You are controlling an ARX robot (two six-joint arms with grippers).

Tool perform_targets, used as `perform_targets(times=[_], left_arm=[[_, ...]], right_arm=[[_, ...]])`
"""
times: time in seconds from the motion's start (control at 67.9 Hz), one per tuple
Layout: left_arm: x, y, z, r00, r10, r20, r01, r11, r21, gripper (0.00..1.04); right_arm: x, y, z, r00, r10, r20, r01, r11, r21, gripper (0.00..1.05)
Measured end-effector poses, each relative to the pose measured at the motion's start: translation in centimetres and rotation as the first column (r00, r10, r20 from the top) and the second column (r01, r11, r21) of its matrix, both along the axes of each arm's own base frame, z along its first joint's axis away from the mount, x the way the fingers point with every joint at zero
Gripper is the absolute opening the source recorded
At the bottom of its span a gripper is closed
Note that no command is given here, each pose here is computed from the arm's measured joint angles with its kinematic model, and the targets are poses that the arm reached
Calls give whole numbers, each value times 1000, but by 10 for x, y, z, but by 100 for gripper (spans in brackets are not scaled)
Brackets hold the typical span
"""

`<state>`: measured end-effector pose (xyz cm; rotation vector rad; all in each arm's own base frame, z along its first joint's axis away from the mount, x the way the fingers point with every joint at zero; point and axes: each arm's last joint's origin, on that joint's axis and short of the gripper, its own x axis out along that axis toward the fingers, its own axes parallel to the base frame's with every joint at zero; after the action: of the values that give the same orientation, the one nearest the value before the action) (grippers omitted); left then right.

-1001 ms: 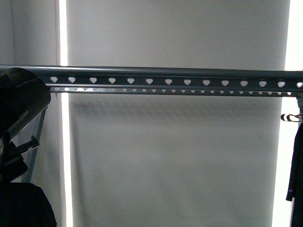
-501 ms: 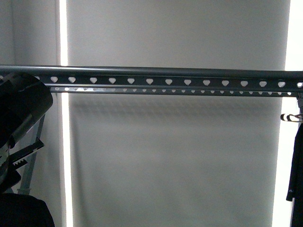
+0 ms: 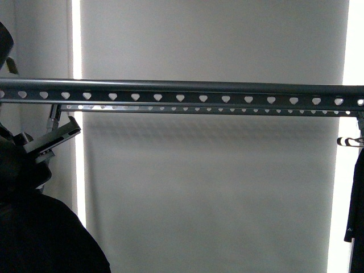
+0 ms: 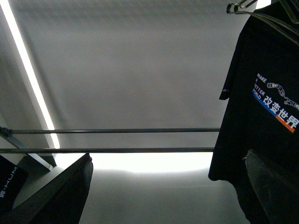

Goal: Hang clothes on hanger

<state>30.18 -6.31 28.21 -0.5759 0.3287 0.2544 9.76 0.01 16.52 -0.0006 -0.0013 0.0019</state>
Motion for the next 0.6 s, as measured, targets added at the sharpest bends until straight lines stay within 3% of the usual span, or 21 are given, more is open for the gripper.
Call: perform_targets(times=[0.206, 0.324, 0.515, 0.604], left_arm=[[-35, -9, 3, 965, -261, 25, 258, 962, 83, 4], [-46, -5, 14, 905, -415, 91, 402, 906, 135, 4], [-52, 5, 26, 697, -710, 104, 664, 693, 280, 4], [-47, 12, 38, 553, -826, 112, 747, 550, 373, 4]], right_arm=[[0, 0, 0, 1000, 0, 0, 0, 1000, 0, 97], [0, 0, 0, 1000, -1, 0, 1, 1000, 0, 97], [0, 0, 0, 1000, 0, 0, 0, 1000, 0, 97], [0, 0, 0, 1000, 0, 0, 0, 1000, 0, 97]])
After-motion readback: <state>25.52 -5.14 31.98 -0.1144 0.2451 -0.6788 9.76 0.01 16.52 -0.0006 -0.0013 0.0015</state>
